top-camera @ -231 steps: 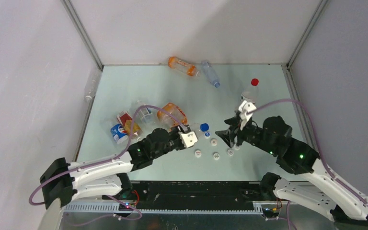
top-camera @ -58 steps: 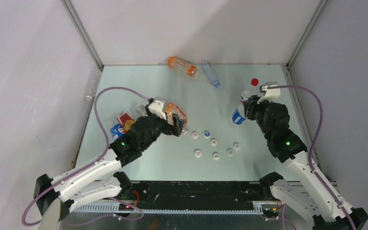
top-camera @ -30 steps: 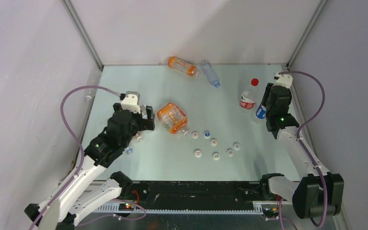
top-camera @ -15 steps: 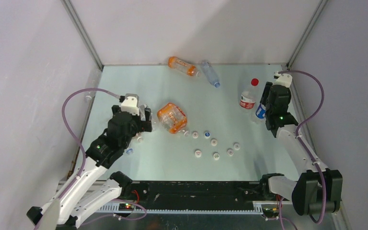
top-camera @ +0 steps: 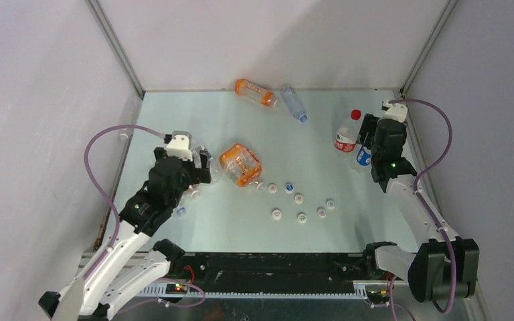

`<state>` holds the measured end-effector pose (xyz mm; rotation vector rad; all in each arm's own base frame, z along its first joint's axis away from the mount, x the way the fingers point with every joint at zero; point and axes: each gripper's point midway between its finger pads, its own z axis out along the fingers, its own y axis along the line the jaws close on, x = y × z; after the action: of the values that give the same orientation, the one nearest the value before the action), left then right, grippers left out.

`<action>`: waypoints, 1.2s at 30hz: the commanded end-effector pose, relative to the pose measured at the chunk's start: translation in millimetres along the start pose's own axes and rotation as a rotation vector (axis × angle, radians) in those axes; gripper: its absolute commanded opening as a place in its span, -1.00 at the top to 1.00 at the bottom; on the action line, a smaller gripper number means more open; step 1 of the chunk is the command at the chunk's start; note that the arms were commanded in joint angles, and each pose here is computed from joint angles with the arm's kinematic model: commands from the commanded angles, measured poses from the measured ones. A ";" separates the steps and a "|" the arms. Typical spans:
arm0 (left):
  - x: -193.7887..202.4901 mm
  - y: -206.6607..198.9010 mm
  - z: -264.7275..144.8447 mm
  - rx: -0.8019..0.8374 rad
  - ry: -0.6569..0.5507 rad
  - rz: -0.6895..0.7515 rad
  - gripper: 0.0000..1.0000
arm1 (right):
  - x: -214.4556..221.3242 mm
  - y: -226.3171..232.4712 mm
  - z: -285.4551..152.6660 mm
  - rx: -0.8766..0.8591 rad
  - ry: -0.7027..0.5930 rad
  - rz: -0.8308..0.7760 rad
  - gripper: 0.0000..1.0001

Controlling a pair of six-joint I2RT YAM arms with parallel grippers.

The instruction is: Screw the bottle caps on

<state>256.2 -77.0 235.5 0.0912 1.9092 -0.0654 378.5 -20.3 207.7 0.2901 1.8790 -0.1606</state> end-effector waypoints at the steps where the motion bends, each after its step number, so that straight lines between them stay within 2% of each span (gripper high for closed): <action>1: -13.9 2.1 1.3 -0.004 -0.069 -0.010 -0.99 | -29.2 6.5 -15.5 -0.040 -0.044 0.059 -0.51; 6: -9.8 -2.1 0.4 0.033 -0.075 0.001 -0.99 | -41.3 11.4 -45.9 -0.089 -0.041 0.085 -0.60; 10: 0.7 -8.6 2.3 0.081 -0.037 0.070 -1.00 | -44.4 30.9 -81.3 -0.175 -0.039 0.065 -0.64; 17: 24.5 -15.3 17.7 0.106 0.128 0.203 -0.99 | -35.6 75.2 -149.6 -0.379 -0.052 -0.006 -0.64; 21: 26.7 -14.7 26.4 0.027 0.176 0.056 -0.99 | -14.9 101.6 -181.5 -0.510 -0.036 -0.045 -0.64; 24: 27.0 -6.4 33.3 -0.029 0.184 0.037 -0.99 | 4.1 123.2 -201.3 -0.619 -0.015 -0.091 -0.64; 27: 35.5 23.1 34.9 -0.141 0.263 -0.027 -0.99 | 18.4 130.3 -209.5 -0.655 0.003 -0.126 -0.64; 28: 40.7 31.1 34.0 -0.182 0.292 -0.097 -0.99 | 22.7 133.5 -214.1 -0.676 0.005 -0.134 -0.64; 32: 62.5 21.7 32.8 -0.188 0.306 -0.316 -0.99 | 31.6 141.5 -225.0 -0.734 0.011 -0.133 -0.64; 36: 89.3 21.7 33.3 -0.235 0.302 -0.462 -0.96 | 34.0 143.5 -229.4 -0.761 0.009 -0.131 -0.64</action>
<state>268.5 -52.4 159.0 -0.2684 2.2159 -0.0381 200.2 179.6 244.0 -0.3879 1.8642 0.4321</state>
